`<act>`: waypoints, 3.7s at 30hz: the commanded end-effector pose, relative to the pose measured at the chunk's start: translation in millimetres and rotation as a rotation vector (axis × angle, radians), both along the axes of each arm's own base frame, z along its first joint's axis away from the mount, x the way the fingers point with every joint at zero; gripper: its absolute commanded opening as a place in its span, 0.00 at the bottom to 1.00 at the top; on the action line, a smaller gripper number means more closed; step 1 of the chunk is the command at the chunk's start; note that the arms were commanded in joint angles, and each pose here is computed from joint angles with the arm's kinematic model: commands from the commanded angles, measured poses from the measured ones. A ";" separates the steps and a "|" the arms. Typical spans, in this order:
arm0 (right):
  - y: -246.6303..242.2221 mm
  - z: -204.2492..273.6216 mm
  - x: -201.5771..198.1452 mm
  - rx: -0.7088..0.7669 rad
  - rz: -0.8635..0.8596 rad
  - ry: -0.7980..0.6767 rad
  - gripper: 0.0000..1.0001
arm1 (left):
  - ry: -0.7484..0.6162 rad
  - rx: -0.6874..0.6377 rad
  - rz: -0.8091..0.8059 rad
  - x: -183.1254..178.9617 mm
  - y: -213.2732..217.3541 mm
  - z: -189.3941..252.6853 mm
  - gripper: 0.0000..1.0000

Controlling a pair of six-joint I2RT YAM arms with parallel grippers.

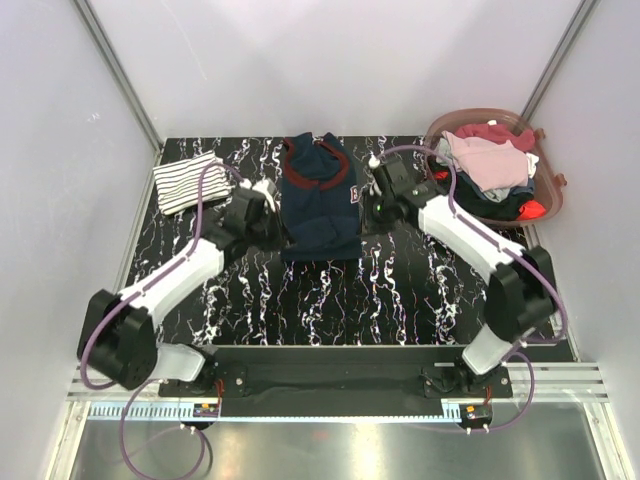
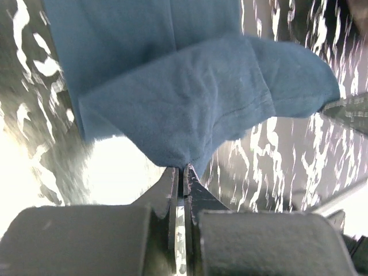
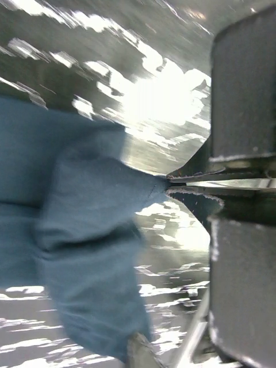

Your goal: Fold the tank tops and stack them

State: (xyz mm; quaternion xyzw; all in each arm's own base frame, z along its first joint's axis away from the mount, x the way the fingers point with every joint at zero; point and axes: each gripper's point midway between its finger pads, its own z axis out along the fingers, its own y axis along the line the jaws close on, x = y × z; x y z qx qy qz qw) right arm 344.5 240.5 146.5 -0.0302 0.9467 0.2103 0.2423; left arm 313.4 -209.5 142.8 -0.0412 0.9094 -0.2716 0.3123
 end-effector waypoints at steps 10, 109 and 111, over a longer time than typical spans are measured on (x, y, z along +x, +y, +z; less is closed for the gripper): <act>6.5 -22.3 -133.8 0.067 0.045 0.162 0.06 | 0.115 -0.037 -0.119 -118.0 -6.7 -30.3 0.00; 15.2 -41.0 161.5 -0.243 -0.133 -0.225 0.05 | 0.172 -0.098 0.150 137.4 25.0 -38.9 0.00; 13.9 -42.1 168.6 -0.254 -0.150 -0.236 0.05 | 0.165 -0.128 0.140 144.0 22.2 -38.1 0.00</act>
